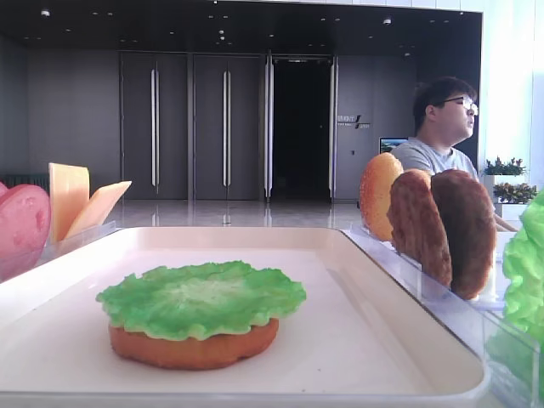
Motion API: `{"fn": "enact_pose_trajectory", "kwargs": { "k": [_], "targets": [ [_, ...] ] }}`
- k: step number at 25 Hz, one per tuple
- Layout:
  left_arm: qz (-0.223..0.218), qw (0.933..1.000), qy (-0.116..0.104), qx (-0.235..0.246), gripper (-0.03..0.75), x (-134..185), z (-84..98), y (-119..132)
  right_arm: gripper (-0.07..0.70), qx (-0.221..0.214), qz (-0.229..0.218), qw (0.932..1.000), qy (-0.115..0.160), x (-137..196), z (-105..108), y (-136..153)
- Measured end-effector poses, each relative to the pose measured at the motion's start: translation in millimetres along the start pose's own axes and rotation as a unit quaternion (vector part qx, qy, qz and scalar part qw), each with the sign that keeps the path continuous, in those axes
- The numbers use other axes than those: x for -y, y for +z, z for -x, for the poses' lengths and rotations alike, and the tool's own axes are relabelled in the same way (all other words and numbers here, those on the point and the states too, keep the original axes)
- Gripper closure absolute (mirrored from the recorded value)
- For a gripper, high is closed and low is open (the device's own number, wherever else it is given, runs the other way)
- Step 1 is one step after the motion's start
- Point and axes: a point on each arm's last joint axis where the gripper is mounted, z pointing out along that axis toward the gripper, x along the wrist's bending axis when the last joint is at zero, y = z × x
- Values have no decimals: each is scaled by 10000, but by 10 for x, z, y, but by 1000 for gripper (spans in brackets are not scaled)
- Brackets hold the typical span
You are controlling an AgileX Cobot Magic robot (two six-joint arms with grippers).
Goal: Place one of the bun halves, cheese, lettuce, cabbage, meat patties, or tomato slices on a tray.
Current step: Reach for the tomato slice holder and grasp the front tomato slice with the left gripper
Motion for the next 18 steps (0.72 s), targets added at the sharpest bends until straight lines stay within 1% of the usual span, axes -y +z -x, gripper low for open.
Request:
{"fn": "enact_pose_trajectory", "kwargs": {
  "k": [3,5,18],
  "targets": [
    [0,10000,0,0,433,0,0,0,227,216,-7,9997,126,-2,-5,3],
    [0,10000,0,0,433,0,0,0,227,264,-9,9995,155,-3,-6,4],
    [-1,10000,-6,12,433,0,2,0,227,273,-9,9995,160,-3,-6,4]
  ]
}}
